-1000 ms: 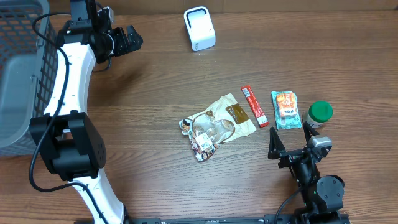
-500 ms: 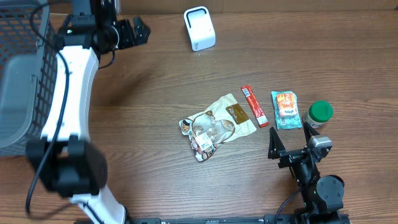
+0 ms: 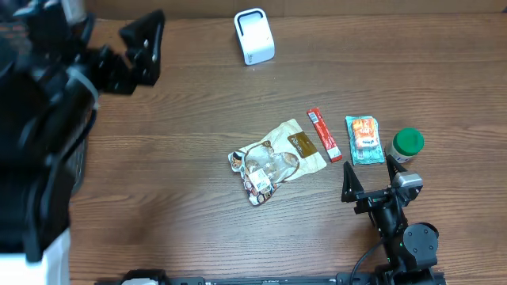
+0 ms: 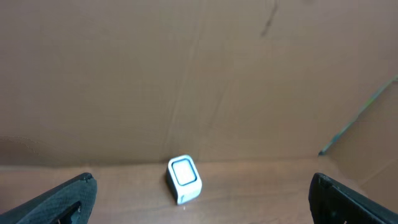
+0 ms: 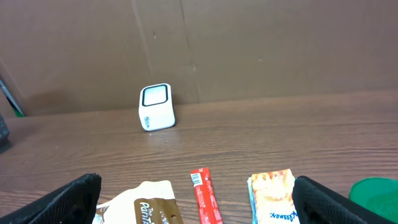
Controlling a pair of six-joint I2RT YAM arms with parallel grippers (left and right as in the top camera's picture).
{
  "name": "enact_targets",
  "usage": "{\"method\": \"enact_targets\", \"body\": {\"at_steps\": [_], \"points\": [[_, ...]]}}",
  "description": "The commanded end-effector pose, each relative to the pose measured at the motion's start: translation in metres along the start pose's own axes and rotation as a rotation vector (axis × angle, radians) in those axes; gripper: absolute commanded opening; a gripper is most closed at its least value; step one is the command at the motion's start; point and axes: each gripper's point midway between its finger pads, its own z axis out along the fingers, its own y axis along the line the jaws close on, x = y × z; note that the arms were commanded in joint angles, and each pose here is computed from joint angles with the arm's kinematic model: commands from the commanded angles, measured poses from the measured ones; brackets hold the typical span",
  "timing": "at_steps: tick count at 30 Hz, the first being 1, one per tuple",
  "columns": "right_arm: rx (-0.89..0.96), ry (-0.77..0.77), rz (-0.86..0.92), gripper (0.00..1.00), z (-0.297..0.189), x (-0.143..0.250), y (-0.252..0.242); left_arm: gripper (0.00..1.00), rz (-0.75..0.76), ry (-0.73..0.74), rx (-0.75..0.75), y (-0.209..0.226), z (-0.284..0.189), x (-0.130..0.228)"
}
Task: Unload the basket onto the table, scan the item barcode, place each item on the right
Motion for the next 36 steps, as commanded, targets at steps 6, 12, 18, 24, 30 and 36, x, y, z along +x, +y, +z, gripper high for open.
{"method": "enact_targets", "body": {"at_steps": [6, 12, 18, 24, 30, 36], "points": [[0.008, -0.001, -0.007, 1.0, 0.0, 0.002, -0.002, 1.0, -0.005, -0.004, -0.004, -0.011, -0.039, 0.003], [0.008, -0.001, -0.007, 1.0, 0.0, 0.002, -0.002, 1.0, -0.046, 0.124, -0.037, -0.01, -0.067, 0.042], [0.008, -0.001, -0.007, 1.0, 0.0, 0.002, -0.002, 1.0, -0.069, 0.234, -0.088, -0.001, -0.086, 0.085], [0.008, -0.001, -0.007, 1.0, 0.0, 0.002, -0.002, 1.0, -0.101, 0.335, -0.111, 0.009, -0.098, 0.14], [0.008, -0.001, -0.007, 1.0, 0.0, 0.002, -0.002, 1.0, -0.113, 0.377, -0.141, 0.021, -0.108, 0.192], [0.008, -0.001, -0.007, 1.0, 0.0, 0.002, -0.002, 1.0, -0.024, 0.075, -0.091, 0.022, -0.101, 0.167]]}}
